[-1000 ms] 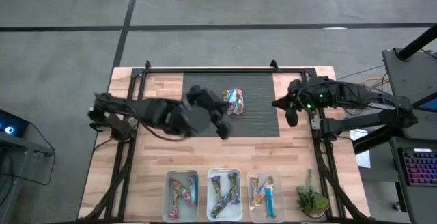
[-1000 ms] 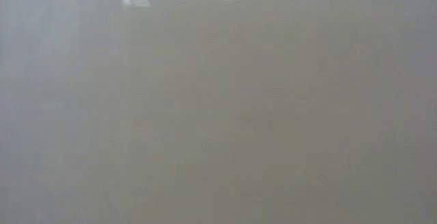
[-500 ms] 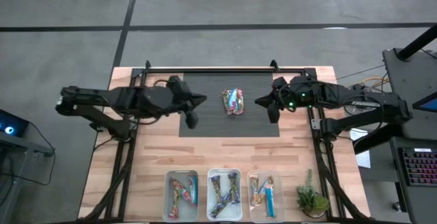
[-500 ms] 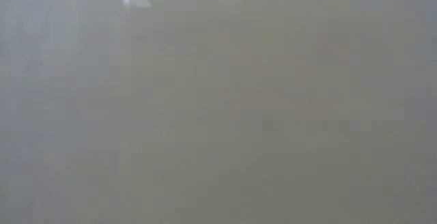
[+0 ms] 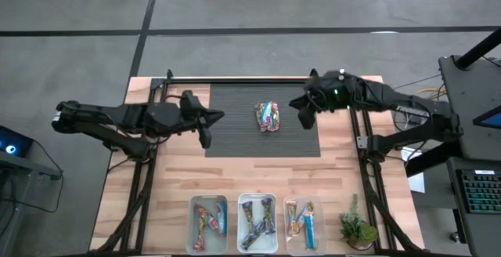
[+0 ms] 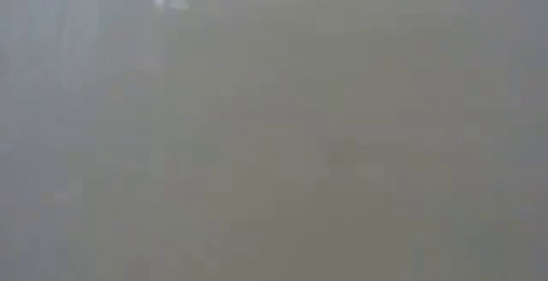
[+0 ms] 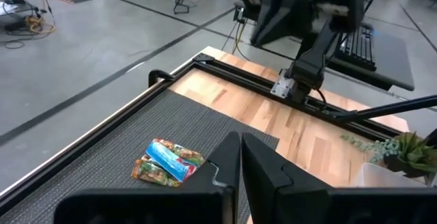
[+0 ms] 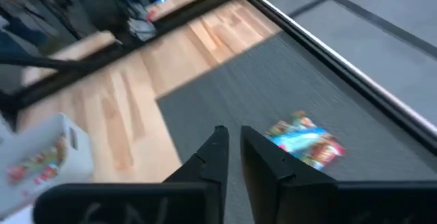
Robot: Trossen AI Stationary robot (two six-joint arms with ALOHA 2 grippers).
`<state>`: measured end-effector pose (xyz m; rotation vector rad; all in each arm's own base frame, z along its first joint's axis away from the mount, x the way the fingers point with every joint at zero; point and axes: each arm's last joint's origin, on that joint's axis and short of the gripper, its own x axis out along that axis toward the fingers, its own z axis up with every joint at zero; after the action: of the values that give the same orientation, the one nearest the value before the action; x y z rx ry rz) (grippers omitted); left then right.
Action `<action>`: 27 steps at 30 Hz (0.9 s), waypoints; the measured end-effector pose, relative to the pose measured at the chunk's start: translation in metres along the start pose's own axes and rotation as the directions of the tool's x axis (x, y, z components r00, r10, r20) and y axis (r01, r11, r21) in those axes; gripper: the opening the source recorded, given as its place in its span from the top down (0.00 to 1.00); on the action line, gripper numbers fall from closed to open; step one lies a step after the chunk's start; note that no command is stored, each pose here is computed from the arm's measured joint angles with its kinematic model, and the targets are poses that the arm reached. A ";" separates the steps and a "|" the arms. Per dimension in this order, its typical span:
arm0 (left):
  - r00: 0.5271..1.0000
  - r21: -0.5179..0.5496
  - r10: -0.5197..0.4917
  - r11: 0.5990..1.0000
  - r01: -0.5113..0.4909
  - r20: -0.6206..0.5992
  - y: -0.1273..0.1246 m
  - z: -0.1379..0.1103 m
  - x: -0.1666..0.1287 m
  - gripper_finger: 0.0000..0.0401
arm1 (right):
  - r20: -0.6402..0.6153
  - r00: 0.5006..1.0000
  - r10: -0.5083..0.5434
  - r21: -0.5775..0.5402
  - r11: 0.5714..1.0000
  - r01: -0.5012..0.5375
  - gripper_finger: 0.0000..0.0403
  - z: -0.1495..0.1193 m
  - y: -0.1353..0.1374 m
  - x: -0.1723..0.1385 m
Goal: Pick and place Granola Bars by type
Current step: Put the left red granola bar into the gray bin
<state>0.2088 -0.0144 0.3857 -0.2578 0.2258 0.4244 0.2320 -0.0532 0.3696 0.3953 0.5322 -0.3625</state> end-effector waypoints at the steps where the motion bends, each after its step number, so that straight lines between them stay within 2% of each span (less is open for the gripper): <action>1: 1.000 0.002 0.001 1.000 -0.001 -0.003 0.000 -0.001 0.000 1.00 | -0.017 1.000 -0.011 -0.007 1.000 0.011 0.89 0.005 -0.003 -0.001; 8: 1.000 0.008 0.006 1.000 -0.006 -0.014 -0.001 -0.003 0.004 1.00 | -0.150 0.988 -0.028 -0.036 0.999 0.023 0.71 0.026 -0.032 0.003; 16: 1.000 0.005 0.013 1.000 -0.013 -0.010 -0.001 -0.003 0.004 1.00 | -0.223 0.974 -0.049 -0.085 0.996 0.031 0.49 0.035 -0.054 0.020; 22: 1.000 0.009 0.013 1.000 -0.013 -0.010 -0.001 -0.003 0.004 1.00 | -0.314 0.946 -0.082 -0.256 0.967 -0.001 0.40 0.036 -0.062 0.039; 27: 1.000 0.010 0.013 1.000 -0.013 -0.010 -0.001 -0.003 0.004 1.00 | -0.357 0.925 -0.129 -0.464 0.884 -0.056 0.36 0.035 -0.065 0.053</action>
<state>0.2121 -0.0147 0.3822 -0.2491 0.2399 0.4344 0.2610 -0.1376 0.3506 -0.0212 0.9855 -0.1806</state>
